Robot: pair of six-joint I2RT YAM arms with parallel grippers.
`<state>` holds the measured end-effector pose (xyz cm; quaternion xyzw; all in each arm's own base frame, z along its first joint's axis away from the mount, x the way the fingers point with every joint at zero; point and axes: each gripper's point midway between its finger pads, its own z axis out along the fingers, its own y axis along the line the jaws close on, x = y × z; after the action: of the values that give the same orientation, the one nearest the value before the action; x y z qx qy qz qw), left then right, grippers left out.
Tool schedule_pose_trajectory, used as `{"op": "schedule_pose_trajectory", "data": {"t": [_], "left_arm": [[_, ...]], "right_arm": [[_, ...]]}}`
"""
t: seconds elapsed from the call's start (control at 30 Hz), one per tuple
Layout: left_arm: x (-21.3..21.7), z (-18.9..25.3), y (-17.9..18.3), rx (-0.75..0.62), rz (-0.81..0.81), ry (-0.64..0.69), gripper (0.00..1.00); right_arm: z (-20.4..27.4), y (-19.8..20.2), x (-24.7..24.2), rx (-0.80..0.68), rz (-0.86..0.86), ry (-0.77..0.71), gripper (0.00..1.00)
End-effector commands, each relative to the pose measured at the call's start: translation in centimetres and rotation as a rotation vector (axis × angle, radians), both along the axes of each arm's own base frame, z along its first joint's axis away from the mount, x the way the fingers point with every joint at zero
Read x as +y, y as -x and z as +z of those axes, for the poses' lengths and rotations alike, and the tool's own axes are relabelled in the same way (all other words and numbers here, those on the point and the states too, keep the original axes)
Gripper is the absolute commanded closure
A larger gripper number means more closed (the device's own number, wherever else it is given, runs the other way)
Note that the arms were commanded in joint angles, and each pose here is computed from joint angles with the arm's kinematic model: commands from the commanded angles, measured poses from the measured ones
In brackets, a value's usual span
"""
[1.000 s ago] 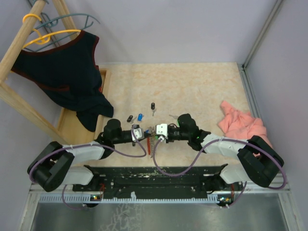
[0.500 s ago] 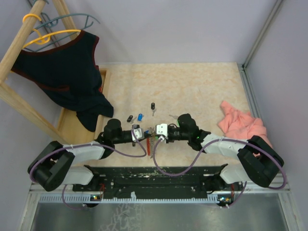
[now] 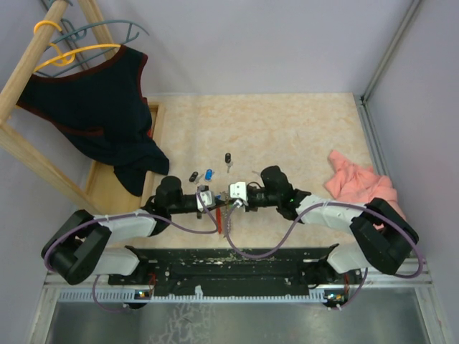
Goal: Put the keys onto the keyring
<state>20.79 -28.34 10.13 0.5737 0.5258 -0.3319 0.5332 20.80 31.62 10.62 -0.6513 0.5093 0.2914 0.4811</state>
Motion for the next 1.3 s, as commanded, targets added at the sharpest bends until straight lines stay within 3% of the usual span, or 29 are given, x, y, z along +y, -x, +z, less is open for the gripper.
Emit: {"op": "schedule_pose_trajectory", "data": {"t": [0.0,0.33,0.83,1.27], "left_arm": [[-1.1,2.1,0.1,-0.046,-0.055,0.050,0.99],[-1.1,1.9,-0.6,-0.030,-0.020,0.040,0.99],[-0.7,1.5,-2.3,0.009,0.091,0.019,1.00],[-0.7,2.8,-2.9,0.137,0.172,0.112,1.00]], "right_arm": [[3.0,0.0,1.9,-0.037,0.074,-0.073,1.00],[3.6,0.1,2.0,-0.069,0.089,-0.081,1.00],[2.3,-0.1,2.3,-0.158,0.055,0.042,1.00],[1.1,-0.3,1.7,-0.287,0.011,0.111,1.00]]}}
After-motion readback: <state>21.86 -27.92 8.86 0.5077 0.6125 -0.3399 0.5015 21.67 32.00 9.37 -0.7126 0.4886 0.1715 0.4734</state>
